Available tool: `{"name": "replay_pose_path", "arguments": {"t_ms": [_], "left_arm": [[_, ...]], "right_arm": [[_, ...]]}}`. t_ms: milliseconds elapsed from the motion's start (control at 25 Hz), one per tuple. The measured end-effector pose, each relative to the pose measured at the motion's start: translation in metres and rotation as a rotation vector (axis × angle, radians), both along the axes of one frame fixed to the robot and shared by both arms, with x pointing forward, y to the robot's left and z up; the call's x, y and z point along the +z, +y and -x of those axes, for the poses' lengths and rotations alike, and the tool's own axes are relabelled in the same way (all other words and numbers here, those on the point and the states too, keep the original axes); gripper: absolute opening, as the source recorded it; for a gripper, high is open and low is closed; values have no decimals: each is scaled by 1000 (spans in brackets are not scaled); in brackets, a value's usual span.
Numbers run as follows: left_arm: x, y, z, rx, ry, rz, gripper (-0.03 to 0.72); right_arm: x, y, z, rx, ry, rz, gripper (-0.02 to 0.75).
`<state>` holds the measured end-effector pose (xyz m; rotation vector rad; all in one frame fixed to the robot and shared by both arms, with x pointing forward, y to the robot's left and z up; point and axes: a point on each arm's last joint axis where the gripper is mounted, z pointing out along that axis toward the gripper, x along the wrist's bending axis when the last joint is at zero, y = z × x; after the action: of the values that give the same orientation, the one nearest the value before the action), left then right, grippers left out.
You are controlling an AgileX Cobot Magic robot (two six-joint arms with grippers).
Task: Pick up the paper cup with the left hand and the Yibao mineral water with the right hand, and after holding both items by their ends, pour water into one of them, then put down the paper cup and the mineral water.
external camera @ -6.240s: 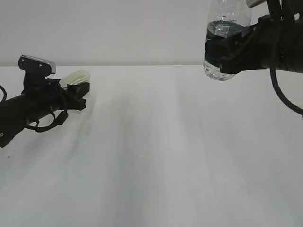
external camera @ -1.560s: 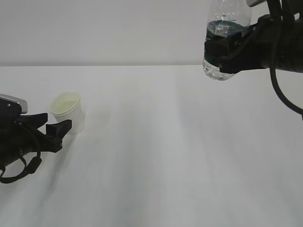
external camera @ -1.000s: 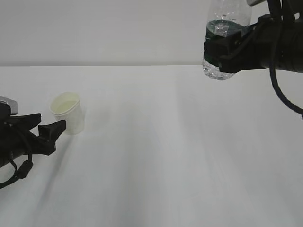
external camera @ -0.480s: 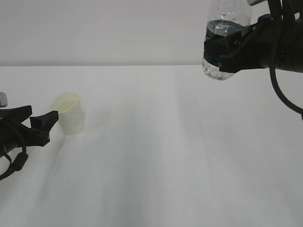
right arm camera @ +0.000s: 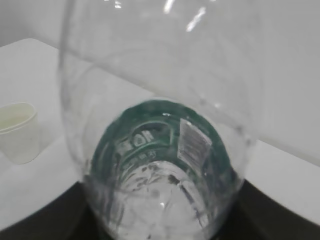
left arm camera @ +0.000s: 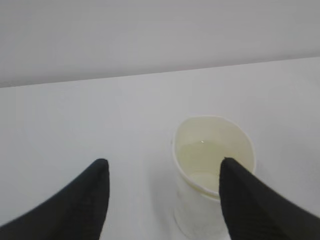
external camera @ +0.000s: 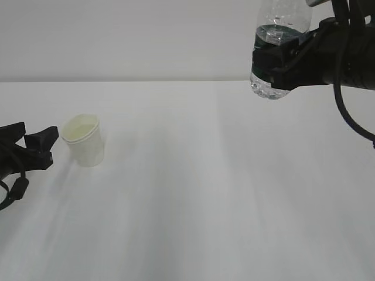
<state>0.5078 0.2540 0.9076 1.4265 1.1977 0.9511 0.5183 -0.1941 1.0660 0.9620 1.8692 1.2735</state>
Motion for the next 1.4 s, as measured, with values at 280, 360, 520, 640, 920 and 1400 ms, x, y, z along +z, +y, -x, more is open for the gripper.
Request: {"name": "replay_pose_path", "arguments": {"t_ms": [280, 360, 520, 640, 920, 1400], "left_arm": [[8, 3, 0, 16, -32, -13, 481], [8, 4, 0, 22, -32, -14, 481], [9, 8, -1, 38, -35, -14, 480], [11, 9, -1, 43, -45, -13, 479], [22, 10, 0, 44, -85, -8, 478], [24, 10, 1, 47, -90, -7, 476]], "right_arm": [[-1, -2, 0, -16, 11, 11, 417], [-1, -2, 0, -19, 12, 13, 417], [-3, -4, -1, -43, 28, 14, 417], [-4, -5, -1, -62, 41, 10, 417], [-7, -10, -2, -111, 74, 40, 417], [-11, -18, -3, -181, 117, 73, 417]]}}
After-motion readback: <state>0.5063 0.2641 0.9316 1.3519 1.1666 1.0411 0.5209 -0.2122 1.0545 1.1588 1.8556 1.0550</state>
